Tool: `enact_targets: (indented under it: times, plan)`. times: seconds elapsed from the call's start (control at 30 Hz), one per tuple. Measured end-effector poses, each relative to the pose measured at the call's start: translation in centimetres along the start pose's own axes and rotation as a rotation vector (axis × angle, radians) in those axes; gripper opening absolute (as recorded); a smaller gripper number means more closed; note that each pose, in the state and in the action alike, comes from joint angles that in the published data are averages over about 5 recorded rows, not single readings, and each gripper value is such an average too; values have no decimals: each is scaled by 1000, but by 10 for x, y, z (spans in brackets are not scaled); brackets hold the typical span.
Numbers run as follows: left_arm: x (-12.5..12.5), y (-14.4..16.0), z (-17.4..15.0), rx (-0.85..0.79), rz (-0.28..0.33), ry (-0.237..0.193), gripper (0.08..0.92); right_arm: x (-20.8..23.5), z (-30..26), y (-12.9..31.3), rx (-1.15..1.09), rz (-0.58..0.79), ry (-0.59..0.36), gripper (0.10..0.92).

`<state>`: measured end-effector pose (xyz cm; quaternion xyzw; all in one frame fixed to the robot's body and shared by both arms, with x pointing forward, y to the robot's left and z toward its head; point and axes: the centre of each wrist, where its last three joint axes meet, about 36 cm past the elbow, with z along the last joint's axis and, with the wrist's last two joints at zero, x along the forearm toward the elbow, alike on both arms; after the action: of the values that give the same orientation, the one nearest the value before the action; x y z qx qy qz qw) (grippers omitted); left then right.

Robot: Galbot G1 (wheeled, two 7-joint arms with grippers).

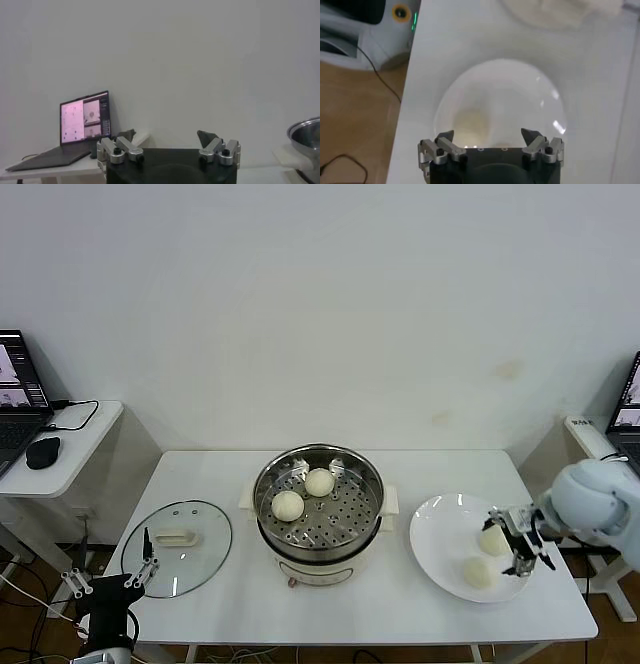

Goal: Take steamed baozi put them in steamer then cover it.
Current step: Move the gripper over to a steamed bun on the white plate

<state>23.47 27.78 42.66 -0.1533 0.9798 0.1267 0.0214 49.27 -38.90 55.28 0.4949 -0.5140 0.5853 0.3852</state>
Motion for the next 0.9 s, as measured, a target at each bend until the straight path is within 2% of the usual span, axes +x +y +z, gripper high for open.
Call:
enact_targets:
  times: [0.7, 0.9]
  plan:
    - [1, 4, 3, -10, -16, 10, 823, -76, -3, 17, 5, -25, 22, 822]
    - [1, 3, 4, -9, -17, 13, 823, -85, -3, 16, -4, -15, 31, 788]
